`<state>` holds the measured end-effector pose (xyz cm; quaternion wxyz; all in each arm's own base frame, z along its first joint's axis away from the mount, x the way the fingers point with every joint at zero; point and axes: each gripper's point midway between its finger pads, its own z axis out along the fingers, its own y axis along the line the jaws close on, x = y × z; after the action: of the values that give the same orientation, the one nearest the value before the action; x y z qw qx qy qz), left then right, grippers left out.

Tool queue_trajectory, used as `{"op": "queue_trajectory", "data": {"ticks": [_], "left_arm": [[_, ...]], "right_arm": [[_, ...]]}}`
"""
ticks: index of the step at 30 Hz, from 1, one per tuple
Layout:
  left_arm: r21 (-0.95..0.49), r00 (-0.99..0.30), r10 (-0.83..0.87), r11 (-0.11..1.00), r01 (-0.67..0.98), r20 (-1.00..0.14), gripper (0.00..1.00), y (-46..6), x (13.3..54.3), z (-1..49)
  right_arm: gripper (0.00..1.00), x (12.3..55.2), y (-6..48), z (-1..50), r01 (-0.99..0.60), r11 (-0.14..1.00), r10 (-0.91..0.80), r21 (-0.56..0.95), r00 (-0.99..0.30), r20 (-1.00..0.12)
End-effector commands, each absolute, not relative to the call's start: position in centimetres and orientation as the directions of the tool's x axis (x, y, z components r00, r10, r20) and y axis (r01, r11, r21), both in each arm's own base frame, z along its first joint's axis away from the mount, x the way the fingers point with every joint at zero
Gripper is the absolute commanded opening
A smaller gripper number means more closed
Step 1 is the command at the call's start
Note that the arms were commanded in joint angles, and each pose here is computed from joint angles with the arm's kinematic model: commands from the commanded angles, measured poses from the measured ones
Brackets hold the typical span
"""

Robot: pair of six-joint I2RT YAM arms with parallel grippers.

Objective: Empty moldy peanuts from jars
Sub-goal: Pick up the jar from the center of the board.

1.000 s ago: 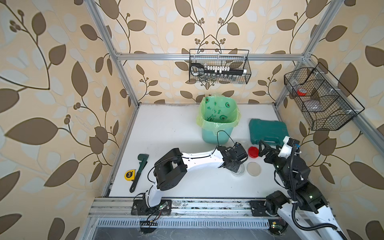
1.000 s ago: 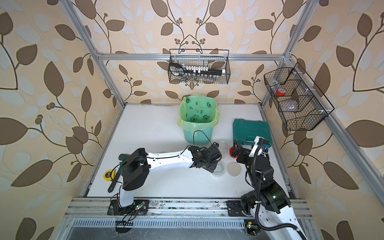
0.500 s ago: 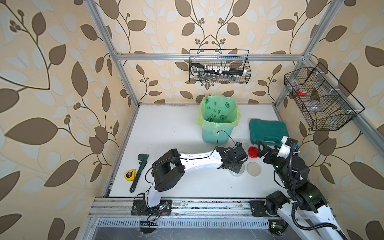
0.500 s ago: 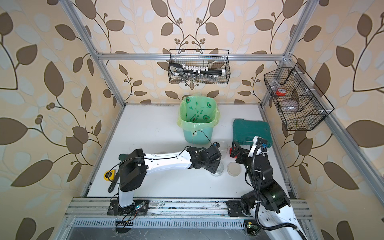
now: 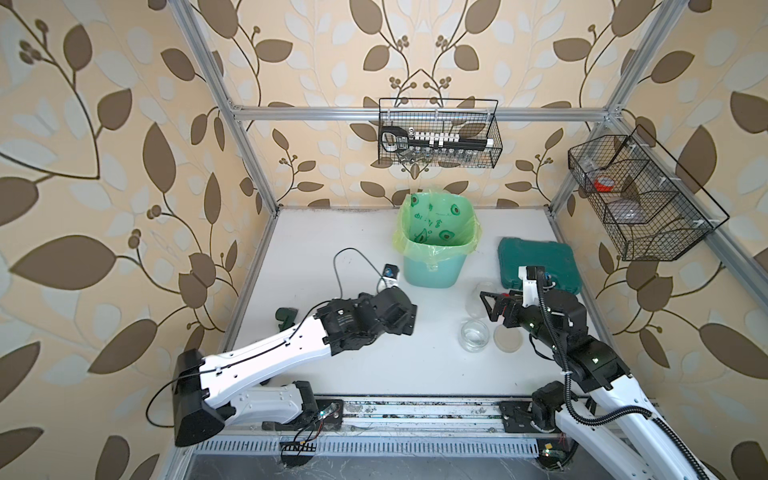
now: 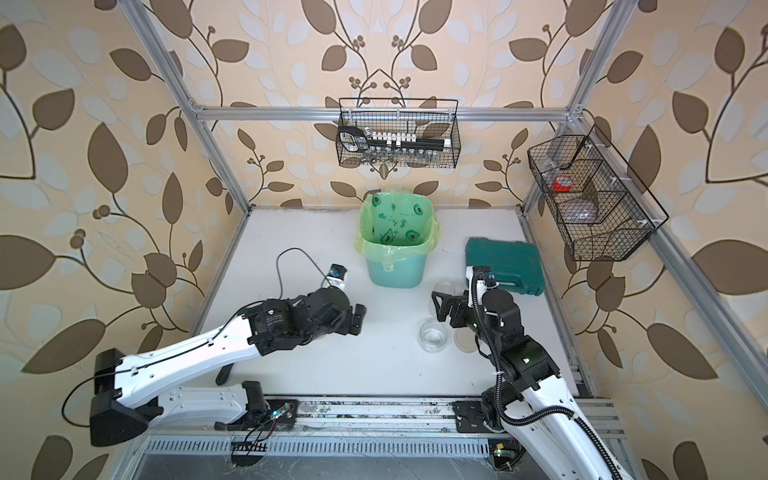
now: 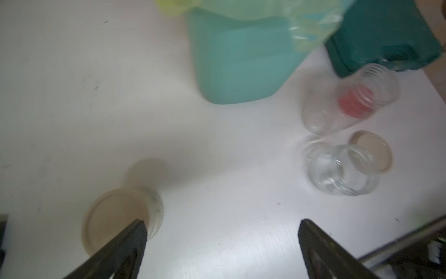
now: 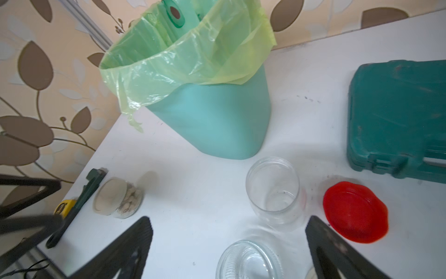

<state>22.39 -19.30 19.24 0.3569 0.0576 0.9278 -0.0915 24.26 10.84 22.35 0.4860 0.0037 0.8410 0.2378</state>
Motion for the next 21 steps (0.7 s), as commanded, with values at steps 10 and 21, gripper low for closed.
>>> {"op": "queue_trajectory", "data": {"ticks": [10,21], "left_arm": [[-0.320,-0.762,-0.298,0.939,-0.127,-0.575,0.99,-10.2,23.3,12.8],[-0.440,-0.821,-0.302,0.895,-0.069,-0.485,0.99,-14.1,25.3,10.5]], "right_arm": [[0.99,21.1,16.3,25.6,-0.480,0.711,0.193,0.513,-0.569,-0.799],[0.97,19.3,18.9,26.3,-0.529,0.695,0.103,0.487,-0.597,-0.796]]}}
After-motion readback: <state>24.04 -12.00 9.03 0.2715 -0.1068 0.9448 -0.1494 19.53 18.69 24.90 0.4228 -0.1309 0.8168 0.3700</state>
